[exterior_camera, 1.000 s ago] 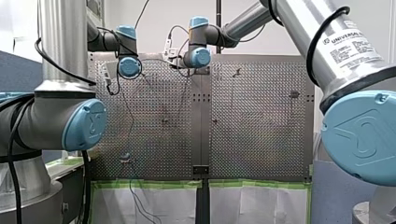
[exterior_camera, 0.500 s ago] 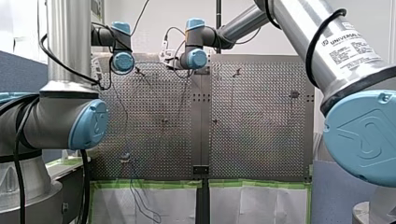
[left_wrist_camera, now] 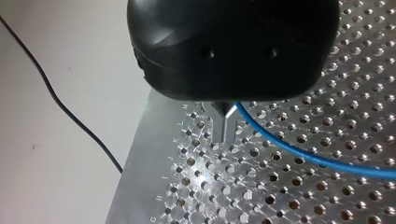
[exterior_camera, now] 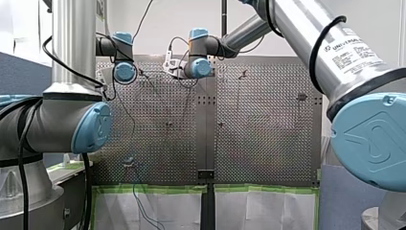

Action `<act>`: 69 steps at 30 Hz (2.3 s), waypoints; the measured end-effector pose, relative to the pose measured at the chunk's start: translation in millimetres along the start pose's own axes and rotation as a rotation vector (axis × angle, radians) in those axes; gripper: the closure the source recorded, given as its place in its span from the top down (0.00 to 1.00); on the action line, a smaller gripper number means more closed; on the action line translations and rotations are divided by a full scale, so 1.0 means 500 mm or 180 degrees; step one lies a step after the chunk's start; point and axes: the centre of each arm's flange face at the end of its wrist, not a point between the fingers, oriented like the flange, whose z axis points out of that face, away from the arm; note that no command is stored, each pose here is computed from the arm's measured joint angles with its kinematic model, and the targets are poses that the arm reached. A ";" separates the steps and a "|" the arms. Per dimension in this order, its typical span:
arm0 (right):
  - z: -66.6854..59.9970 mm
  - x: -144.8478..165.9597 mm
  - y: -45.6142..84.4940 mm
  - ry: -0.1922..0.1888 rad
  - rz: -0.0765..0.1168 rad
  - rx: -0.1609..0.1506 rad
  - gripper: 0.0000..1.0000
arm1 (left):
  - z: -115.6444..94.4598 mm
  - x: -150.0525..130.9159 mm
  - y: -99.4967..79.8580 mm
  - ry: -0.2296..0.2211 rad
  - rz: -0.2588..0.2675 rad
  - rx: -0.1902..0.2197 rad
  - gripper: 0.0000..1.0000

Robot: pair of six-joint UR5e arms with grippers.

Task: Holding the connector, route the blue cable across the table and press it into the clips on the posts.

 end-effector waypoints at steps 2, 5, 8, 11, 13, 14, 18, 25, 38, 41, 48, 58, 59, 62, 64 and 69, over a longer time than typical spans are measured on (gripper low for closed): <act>0.006 0.003 0.004 0.0018 -0.0001 -0.0013 0.00 | 0.010 -0.003 0.003 -0.0046 -0.0019 0.0036 0.00; 0.015 0.012 0.010 0.0057 -0.0002 -0.0040 0.00 | 0.027 -0.010 0.013 -0.0113 -0.0036 0.0070 0.00; 0.020 0.019 0.017 0.0090 -0.0004 -0.0089 0.00 | 0.041 -0.015 0.022 -0.0162 -0.0043 0.0103 0.00; 0.023 0.023 0.024 0.0112 -0.0005 -0.0144 0.00 | 0.050 -0.006 0.025 -0.0151 -0.0047 0.0152 0.00; 0.024 0.026 0.026 0.0122 -0.0005 -0.0162 0.00 | 0.055 0.003 0.025 -0.0137 -0.0051 0.0186 0.00; 0.024 0.027 0.027 0.0127 -0.0006 -0.0171 0.00 | 0.058 0.009 0.026 -0.0133 -0.0057 0.0210 0.00; 0.026 0.028 0.028 0.0136 -0.0009 -0.0190 0.00 | 0.072 0.017 0.029 -0.0158 -0.0120 0.0292 0.00; 0.028 0.033 0.031 0.0158 -0.0013 -0.0237 0.00 | 0.090 0.020 0.032 -0.0195 -0.0251 0.0472 0.00; 0.030 0.038 0.038 0.0177 -0.0032 -0.0313 0.00 | 0.132 0.084 0.074 -0.0054 -0.0166 0.0448 0.00; 0.030 0.038 0.043 0.0180 -0.0033 -0.0344 0.00 | 0.134 0.086 0.080 -0.0044 -0.0140 0.0421 0.00; 0.031 0.039 0.055 0.0182 -0.0040 -0.0391 0.00 | 0.134 0.087 0.082 -0.0028 -0.0124 0.0414 0.00; 0.031 0.039 0.058 0.0184 -0.0048 -0.0414 0.00 | 0.144 0.079 0.095 -0.0062 -0.0141 0.0365 0.00; 0.032 0.039 0.057 0.0183 -0.0053 -0.0411 0.00 | 0.145 0.079 0.097 -0.0061 -0.0148 0.0360 0.00; 0.033 0.040 0.056 0.0178 -0.0078 -0.0405 0.00 | 0.145 0.079 0.101 -0.0050 -0.0163 0.0346 0.00; 0.035 0.039 0.054 0.0168 -0.0098 -0.0401 0.00 | 0.145 0.079 0.103 -0.0042 -0.0165 0.0335 0.00; 0.045 0.011 0.038 0.0044 -0.0210 -0.0382 0.00 | 0.146 0.079 0.108 -0.0020 -0.0163 0.0309 0.00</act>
